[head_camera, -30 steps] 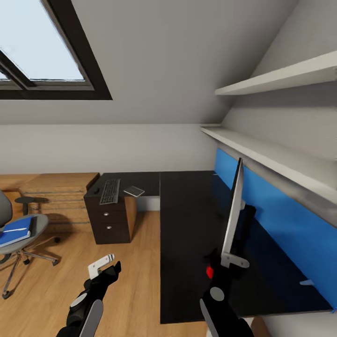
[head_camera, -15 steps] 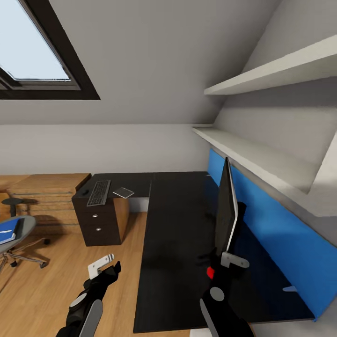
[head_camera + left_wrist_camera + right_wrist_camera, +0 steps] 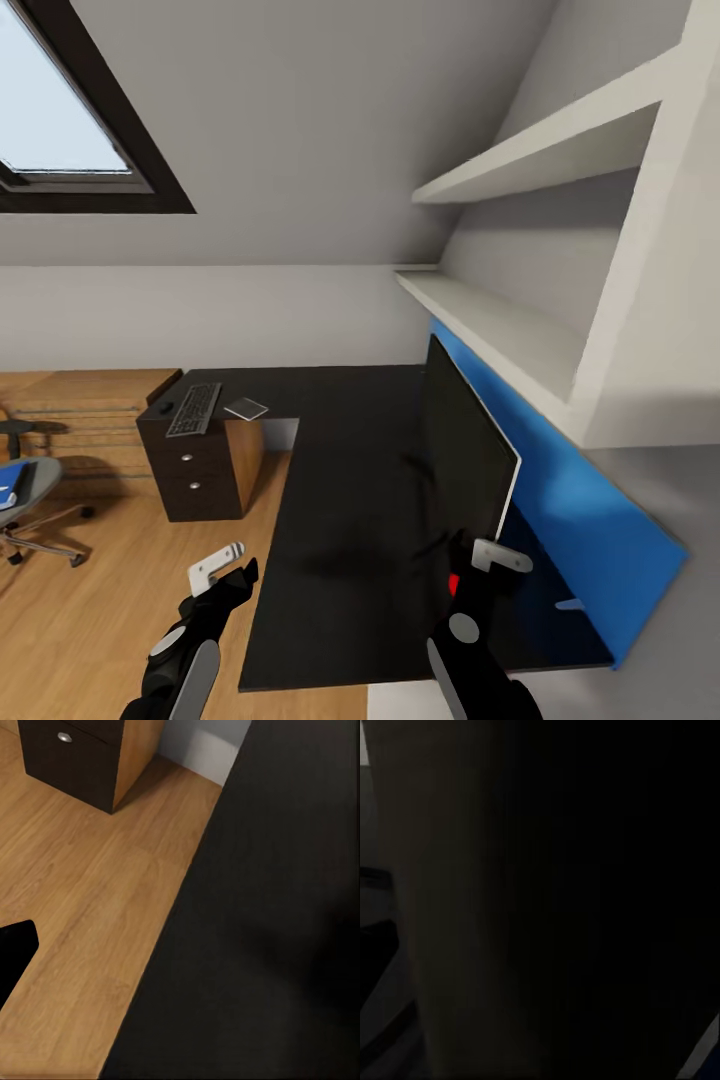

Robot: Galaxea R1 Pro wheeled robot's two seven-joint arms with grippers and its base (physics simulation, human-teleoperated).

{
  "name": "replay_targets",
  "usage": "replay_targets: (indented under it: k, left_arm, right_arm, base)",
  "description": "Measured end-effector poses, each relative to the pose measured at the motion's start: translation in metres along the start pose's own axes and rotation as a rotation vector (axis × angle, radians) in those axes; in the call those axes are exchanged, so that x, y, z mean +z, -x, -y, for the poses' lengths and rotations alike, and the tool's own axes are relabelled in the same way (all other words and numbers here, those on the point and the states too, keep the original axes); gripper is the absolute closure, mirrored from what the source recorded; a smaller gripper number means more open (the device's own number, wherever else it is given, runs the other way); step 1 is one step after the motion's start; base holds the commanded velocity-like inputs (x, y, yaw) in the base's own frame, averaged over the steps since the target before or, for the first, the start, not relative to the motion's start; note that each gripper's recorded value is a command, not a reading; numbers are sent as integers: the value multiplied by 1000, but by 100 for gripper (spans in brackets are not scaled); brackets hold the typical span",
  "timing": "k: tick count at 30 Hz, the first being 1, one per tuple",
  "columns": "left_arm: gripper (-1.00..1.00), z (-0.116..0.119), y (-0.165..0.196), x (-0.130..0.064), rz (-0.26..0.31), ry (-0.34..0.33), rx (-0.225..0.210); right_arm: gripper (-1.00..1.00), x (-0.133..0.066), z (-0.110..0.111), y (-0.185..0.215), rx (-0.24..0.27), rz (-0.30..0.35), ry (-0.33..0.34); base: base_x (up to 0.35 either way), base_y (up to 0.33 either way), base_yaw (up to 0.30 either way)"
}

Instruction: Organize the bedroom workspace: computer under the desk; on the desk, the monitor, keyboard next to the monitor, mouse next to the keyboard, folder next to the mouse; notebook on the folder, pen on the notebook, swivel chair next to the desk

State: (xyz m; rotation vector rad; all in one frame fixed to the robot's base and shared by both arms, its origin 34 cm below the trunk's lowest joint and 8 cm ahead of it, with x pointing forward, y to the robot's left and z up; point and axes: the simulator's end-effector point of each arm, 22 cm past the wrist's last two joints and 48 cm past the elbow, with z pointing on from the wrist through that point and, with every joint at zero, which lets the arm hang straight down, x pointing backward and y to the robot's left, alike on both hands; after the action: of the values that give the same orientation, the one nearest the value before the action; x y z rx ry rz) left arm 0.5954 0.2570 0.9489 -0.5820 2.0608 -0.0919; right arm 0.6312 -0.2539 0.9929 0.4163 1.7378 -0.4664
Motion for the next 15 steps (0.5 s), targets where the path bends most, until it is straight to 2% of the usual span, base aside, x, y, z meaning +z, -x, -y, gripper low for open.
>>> replay_targets:
  k: [5, 15]
  left_arm:
    - [-100, 0, 0, 0, 0, 0, 0]
    - [-100, 0, 0, 0, -1, 0, -2]
  right_arm:
    - [-100, 0, 0, 0, 0, 1, 0]
    - [-100, -1, -3, 1, 6, 6, 10]
  base:
    - [-2, -131, 0]
    - [0, -15, 0]
